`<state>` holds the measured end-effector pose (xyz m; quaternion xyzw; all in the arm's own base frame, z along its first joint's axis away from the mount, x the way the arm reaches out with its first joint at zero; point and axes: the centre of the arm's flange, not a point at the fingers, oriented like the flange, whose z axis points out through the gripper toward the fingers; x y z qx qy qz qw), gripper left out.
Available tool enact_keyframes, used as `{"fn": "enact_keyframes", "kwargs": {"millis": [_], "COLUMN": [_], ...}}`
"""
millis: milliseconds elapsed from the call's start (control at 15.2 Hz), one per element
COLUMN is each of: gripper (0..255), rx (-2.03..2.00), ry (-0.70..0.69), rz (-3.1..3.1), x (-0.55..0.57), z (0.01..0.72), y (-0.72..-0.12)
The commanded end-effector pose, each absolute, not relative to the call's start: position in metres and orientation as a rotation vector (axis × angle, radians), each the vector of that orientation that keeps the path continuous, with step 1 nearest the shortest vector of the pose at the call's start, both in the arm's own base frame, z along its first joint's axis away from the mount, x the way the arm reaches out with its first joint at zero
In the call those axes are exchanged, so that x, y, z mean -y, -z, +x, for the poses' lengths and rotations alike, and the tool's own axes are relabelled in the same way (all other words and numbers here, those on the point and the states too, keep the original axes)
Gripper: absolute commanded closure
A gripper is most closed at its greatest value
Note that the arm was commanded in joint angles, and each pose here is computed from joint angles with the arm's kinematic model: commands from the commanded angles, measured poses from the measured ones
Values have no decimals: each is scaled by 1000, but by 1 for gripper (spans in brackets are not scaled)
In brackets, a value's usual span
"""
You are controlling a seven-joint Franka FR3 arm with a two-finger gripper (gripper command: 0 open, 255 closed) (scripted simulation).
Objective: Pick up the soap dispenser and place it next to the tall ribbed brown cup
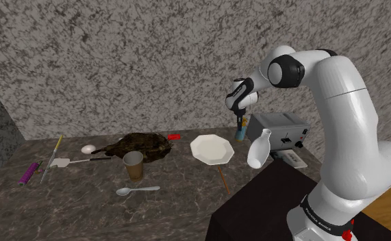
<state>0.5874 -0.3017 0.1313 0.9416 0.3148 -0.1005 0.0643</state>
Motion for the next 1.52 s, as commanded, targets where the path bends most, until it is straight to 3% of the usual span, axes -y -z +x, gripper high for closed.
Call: {"fn": "enact_keyframes", "kwargs": {"millis": [0, 1452], "gripper": [255, 255], "rx": [-951, -951], "ry": [304, 304], "rz": [2843, 2843], "x": [301, 301], "z": [587, 587], "y": [-136, -252]}}
